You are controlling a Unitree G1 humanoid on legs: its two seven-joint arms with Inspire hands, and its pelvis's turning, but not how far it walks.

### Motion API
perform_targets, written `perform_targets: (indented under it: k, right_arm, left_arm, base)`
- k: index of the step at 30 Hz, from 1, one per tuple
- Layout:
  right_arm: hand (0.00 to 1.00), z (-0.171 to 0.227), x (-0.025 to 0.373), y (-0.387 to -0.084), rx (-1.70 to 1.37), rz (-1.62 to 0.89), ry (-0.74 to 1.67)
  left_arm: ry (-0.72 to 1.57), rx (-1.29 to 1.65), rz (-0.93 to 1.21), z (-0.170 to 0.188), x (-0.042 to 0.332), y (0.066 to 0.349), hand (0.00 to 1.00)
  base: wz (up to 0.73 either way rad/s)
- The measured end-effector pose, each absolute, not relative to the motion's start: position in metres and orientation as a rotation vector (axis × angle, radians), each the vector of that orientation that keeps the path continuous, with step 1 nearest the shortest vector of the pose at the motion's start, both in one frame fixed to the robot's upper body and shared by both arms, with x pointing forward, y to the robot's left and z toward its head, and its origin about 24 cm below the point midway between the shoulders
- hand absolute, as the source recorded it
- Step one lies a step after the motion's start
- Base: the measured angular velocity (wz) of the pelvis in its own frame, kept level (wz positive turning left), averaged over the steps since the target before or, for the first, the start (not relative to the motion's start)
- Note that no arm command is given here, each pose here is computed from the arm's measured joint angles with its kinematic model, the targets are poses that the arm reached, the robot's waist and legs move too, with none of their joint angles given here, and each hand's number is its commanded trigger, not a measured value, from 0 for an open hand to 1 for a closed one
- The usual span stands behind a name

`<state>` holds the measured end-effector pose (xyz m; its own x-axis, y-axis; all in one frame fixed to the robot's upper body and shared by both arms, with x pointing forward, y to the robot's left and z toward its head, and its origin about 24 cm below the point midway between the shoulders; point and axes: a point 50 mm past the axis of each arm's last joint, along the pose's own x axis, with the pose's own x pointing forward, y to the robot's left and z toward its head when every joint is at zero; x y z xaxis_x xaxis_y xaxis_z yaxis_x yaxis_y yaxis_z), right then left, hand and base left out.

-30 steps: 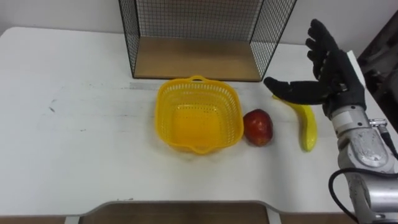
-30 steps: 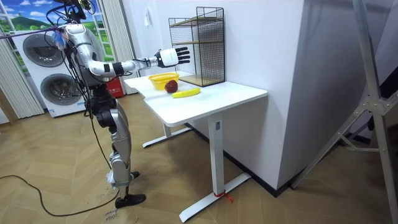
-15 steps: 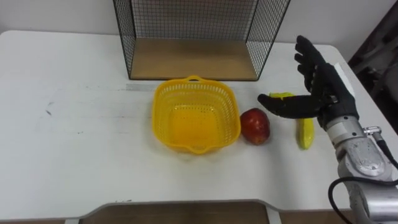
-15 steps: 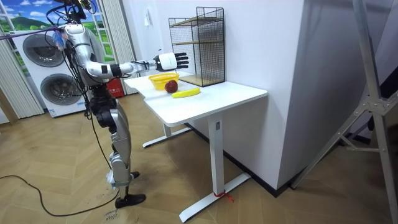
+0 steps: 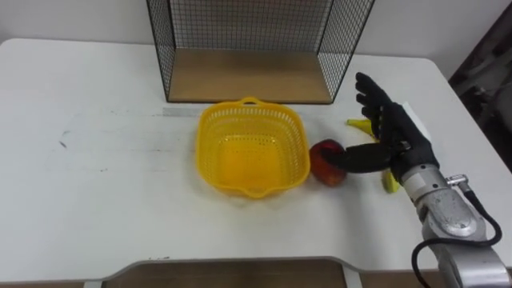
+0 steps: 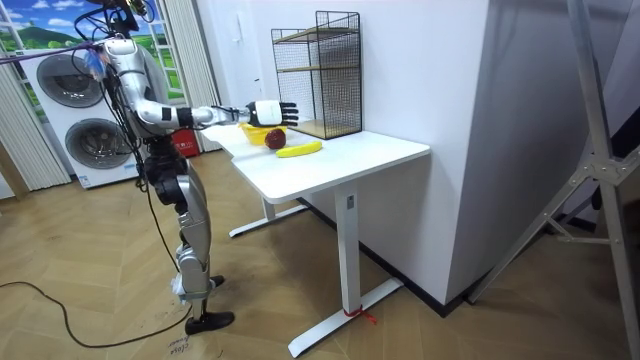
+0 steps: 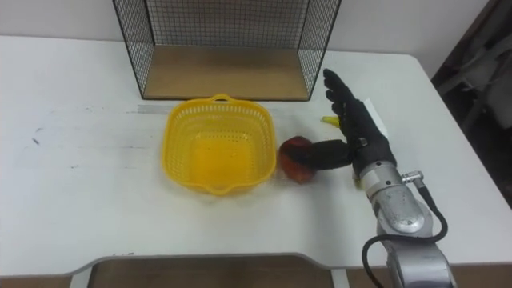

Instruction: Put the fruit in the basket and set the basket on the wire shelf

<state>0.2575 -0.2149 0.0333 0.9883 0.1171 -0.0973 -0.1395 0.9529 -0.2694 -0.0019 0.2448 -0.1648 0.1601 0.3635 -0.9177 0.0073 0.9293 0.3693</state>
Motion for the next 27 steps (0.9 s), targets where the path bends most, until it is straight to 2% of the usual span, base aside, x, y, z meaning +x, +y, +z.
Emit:
perform_targets:
  k: [12, 27]
  right_arm:
    - [0.0, 0.015, 0.249, -0.21, -0.274, 0.185, 0.158]
    - [0.0, 0.013, 0.249, -0.21, -0.274, 0.183, 0.166]
  left_arm:
    - [1.396, 0.319, 0.247, -0.165, -0.002, 0.244, 0.0]
    - [1.396, 0.327, 0.235, -0.165, -0.002, 0.243, 0.0]
  base:
    - [0.0]
    - [0.0]
